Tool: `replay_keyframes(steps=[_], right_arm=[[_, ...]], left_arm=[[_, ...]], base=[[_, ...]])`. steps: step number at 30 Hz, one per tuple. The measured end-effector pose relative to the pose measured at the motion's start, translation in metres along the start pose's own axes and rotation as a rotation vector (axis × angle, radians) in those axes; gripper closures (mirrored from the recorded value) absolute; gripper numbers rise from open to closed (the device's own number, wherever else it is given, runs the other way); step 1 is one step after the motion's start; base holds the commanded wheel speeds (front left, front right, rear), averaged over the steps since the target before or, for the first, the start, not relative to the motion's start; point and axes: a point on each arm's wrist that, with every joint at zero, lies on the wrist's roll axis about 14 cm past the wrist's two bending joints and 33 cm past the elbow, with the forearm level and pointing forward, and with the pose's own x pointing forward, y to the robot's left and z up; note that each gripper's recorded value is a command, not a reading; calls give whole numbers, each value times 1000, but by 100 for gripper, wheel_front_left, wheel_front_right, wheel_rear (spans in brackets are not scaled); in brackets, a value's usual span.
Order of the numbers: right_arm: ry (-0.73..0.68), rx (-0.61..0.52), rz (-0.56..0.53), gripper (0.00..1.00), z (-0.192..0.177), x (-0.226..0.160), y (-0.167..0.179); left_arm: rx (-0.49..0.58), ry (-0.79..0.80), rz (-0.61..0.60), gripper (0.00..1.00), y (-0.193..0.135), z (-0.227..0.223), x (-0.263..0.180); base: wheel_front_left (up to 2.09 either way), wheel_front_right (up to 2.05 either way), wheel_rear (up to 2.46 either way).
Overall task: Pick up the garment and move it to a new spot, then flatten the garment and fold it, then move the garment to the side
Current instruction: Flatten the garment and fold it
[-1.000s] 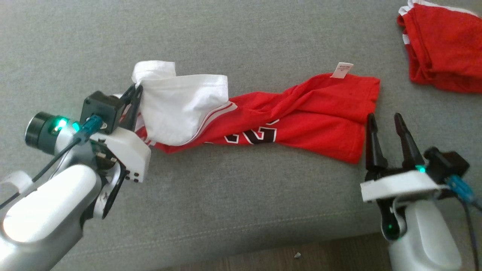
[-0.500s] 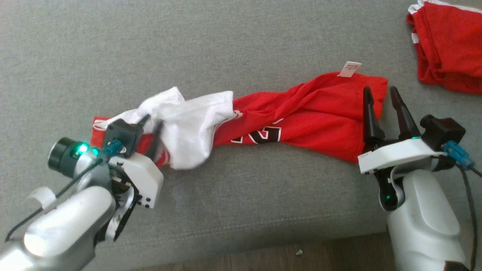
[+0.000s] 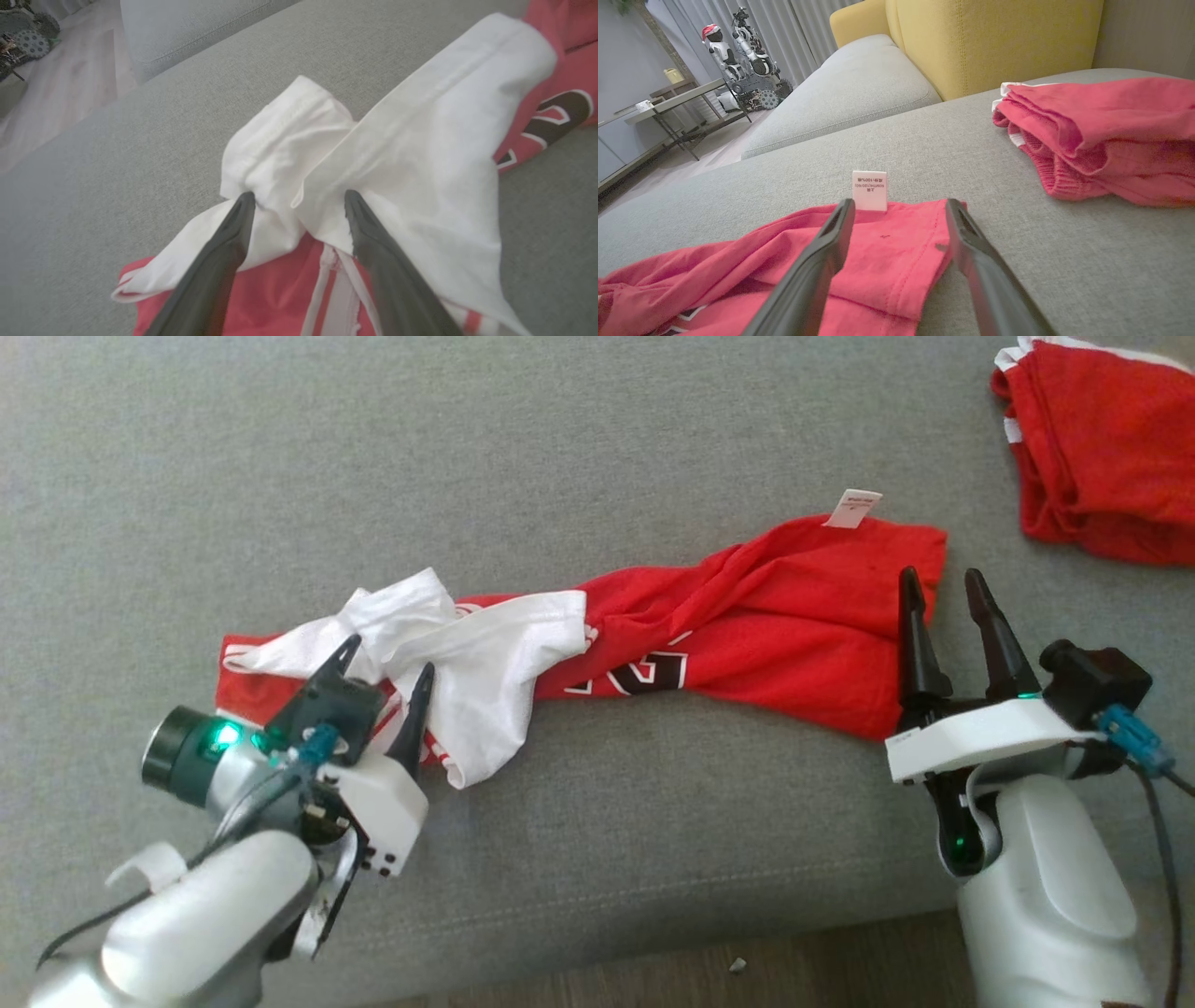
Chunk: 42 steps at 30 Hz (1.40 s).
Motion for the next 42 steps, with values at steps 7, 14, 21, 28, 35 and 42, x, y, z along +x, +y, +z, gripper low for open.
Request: replay_keyframes(steps=[7, 14, 21, 28, 35, 42], right_arm=[[13, 7, -15, 0, -6, -11, -4], [13, 12, -19, 0, -7, -12, -3], [13, 14, -21, 0, -7, -13, -4], [9, 15, -25, 0, -6, -13, -5], [12, 16, -27, 0, -7, -13, -6], [16, 11, -26, 0, -9, -12, -5]], left_arm=[[118, -138, 62, 0, -2, 23, -5], [227, -280, 59, 0, -18, 40, -14], [142, -144, 88, 0, -11, 11, -13], [87, -128, 69, 0, -12, 7, -11], [148, -137, 80, 0, -11, 4, -11], [261, -289, 67, 0, -21, 30, -13]], base=[[0, 0, 0], [0, 0, 0], [0, 0, 0], [0, 0, 0], [0, 0, 0], [0, 0, 0]])
